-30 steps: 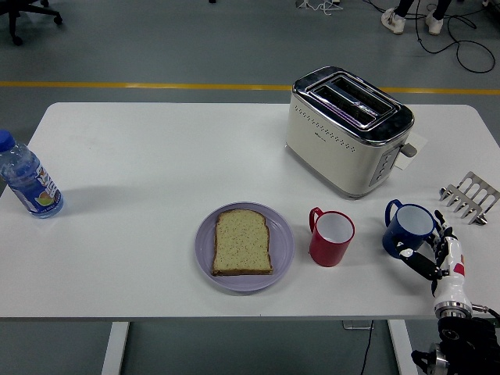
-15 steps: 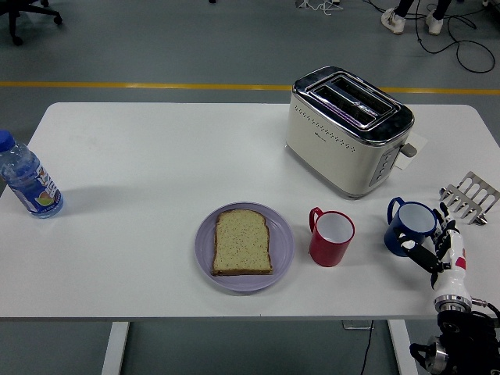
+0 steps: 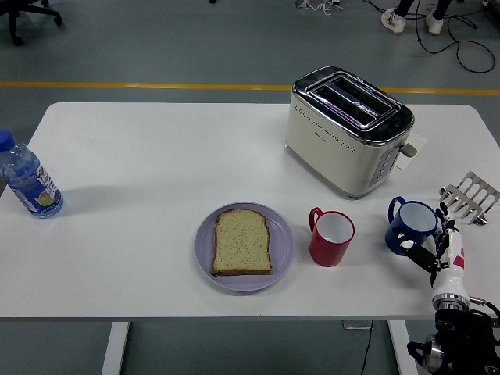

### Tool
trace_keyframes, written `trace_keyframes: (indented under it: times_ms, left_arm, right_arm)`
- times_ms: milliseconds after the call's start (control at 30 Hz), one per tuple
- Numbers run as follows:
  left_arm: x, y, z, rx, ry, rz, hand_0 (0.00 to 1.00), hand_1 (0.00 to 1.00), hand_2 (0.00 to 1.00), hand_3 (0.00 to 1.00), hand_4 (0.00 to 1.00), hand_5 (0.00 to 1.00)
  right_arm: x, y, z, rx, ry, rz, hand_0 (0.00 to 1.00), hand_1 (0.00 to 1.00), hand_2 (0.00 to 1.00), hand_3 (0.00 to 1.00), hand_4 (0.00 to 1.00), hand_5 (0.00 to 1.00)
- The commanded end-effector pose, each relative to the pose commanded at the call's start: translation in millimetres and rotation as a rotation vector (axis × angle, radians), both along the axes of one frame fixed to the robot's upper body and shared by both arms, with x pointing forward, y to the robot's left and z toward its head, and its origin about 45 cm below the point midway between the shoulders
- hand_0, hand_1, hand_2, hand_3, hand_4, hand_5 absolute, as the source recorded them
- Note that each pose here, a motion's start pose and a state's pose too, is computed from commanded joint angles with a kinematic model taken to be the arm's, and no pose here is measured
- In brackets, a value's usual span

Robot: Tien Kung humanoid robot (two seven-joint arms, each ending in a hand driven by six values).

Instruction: Pick up the cup,pour liquid into bread,place the cup on the desk

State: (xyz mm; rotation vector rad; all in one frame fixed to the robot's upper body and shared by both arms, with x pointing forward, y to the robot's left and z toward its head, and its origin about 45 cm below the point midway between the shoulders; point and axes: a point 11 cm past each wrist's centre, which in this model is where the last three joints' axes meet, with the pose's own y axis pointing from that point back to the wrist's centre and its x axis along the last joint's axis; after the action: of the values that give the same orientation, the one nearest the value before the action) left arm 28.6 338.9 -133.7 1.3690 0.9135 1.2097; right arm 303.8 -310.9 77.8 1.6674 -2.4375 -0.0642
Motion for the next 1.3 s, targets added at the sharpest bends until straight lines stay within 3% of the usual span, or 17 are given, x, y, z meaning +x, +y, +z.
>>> trace_keyframes:
  times_ms: [400, 433, 800, 833, 1000, 1033, 1233, 1267, 1300]
  left_arm:
    - [0.5, -0.3, 0.0, -0.001, -0.001, 0.002, 0.641, 0.649, 0.668, 0.568, 0.340, 0.842]
    - [0.5, -0.4, 0.0, -0.001, -0.001, 0.001, 0.641, 0.649, 0.668, 0.568, 0.340, 0.842]
    - [1.1, -0.8, 0.0, -0.002, -0.002, 0.003, 0.641, 0.649, 0.668, 0.567, 0.340, 0.843]
    - [0.9, -1.0, -0.1, -0.002, -0.001, 0.001, 0.641, 0.649, 0.668, 0.567, 0.342, 0.845]
    - [-1.9, -1.5, -0.5, -0.003, 0.004, 0.002, 0.641, 0.649, 0.668, 0.567, 0.342, 0.845]
    - [-2.2, -1.6, -0.5, -0.003, 0.004, 0.002, 0.640, 0.649, 0.668, 0.567, 0.339, 0.844]
    - [-5.1, -2.1, -0.8, -0.003, 0.010, 0.000, 0.640, 0.649, 0.668, 0.567, 0.339, 0.844]
    - [-5.5, -2.3, -0.9, -0.004, 0.011, -0.001, 0.640, 0.649, 0.668, 0.568, 0.340, 0.846]
    - [-5.7, -2.4, -0.9, -0.004, 0.012, -0.002, 0.640, 0.649, 0.668, 0.568, 0.340, 0.846]
  right_arm:
    - [3.5, 0.8, 0.9, -0.008, 0.004, -0.007, 0.960, 0.856, 0.963, 0.998, 0.901, 0.043]
    - [3.9, 1.4, 1.3, -0.008, 0.002, -0.006, 0.950, 0.836, 0.921, 0.998, 0.946, 0.049]
    - [6.3, 4.6, 1.2, -0.002, -0.001, -0.020, 0.926, 0.805, 0.905, 0.985, 0.950, 0.049]
    - [6.4, 4.9, 0.9, -0.002, 0.000, -0.021, 0.899, 0.775, 0.882, 0.949, 0.951, 0.049]
    - [6.2, 6.2, 0.1, 0.000, -0.004, -0.020, 0.899, 0.775, 0.882, 0.949, 0.951, 0.049]
    - [6.1, 6.2, 0.0, 0.001, -0.004, -0.021, 0.842, 0.697, 0.803, 0.884, 0.948, 0.050]
    - [4.9, 5.8, -1.6, 0.004, -0.001, -0.022, 0.842, 0.697, 0.803, 0.884, 0.948, 0.050]
    - [4.9, 5.9, -1.6, 0.004, -0.002, -0.022, 0.765, 0.643, 0.733, 0.813, 0.949, 0.054]
    - [4.9, 6.0, -1.6, 0.005, -0.002, -0.022, 0.765, 0.643, 0.733, 0.813, 0.949, 0.054]
